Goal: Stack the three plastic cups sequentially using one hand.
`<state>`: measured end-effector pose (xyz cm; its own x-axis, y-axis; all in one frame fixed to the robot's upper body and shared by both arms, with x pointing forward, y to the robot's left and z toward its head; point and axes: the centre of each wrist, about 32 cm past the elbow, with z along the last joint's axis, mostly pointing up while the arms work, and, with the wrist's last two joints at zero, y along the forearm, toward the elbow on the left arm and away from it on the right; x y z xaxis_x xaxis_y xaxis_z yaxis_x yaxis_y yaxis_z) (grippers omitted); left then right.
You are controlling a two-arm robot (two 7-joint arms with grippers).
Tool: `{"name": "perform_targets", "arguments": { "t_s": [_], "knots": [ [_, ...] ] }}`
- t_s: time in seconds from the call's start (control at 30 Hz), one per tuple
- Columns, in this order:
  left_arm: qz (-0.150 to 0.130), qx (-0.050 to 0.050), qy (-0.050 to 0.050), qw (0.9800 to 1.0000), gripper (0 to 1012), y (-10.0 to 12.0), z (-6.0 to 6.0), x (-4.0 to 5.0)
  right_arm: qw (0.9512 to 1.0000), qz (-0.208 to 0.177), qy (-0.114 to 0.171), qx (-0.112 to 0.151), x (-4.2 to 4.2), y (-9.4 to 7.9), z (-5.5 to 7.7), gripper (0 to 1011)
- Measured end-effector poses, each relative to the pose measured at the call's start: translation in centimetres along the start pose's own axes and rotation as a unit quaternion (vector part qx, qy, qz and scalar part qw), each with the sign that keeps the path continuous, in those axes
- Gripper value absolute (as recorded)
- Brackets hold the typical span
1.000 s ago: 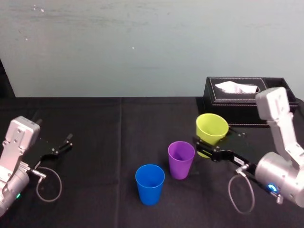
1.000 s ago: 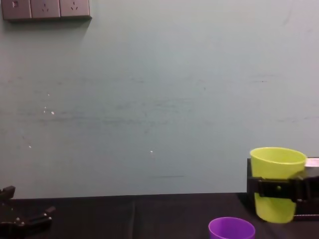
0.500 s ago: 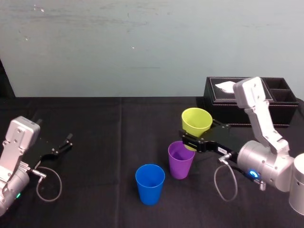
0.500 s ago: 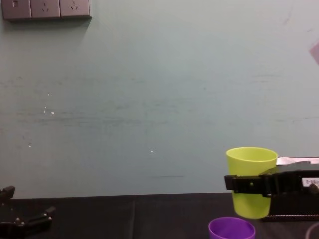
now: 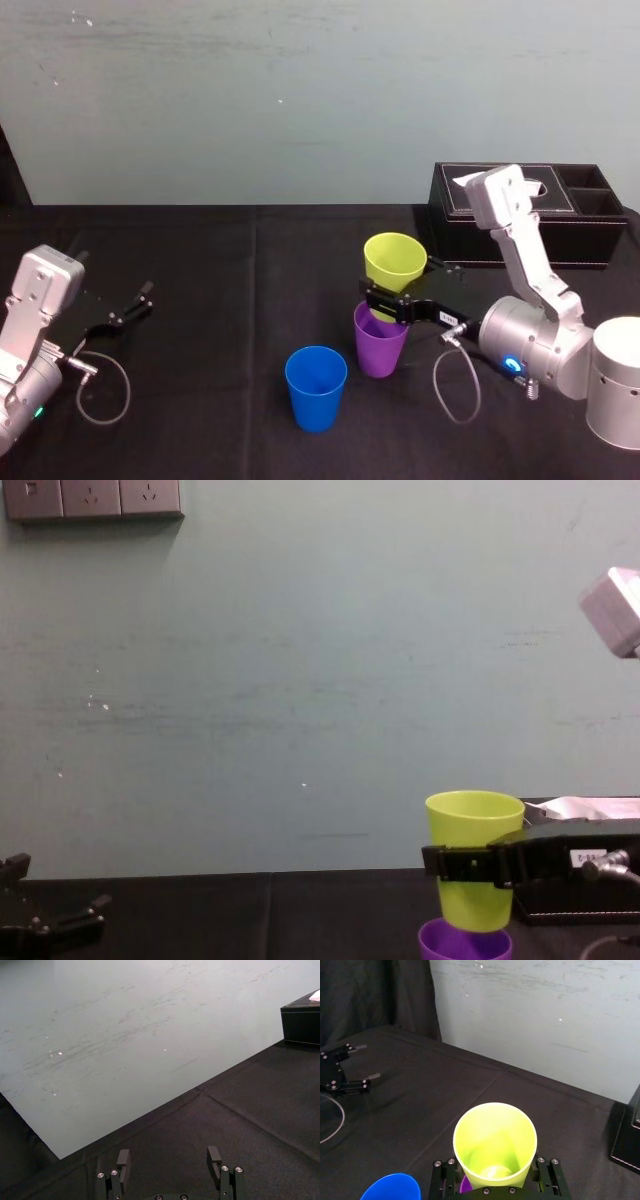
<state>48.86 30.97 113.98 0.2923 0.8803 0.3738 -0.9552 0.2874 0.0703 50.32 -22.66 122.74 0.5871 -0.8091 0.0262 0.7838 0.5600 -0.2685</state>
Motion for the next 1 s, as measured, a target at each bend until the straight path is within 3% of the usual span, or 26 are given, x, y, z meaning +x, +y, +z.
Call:
{"name": "perform_targets", "arguments": {
  "t_s": [1.0],
  "knots": [
    [0.0, 0.0, 0.0, 1.0, 1000, 0.0, 0.0, 0.0, 0.9998, 0.013, 0.001, -0.016, -0.11, 1.7, -1.2, 731]
  ]
}}
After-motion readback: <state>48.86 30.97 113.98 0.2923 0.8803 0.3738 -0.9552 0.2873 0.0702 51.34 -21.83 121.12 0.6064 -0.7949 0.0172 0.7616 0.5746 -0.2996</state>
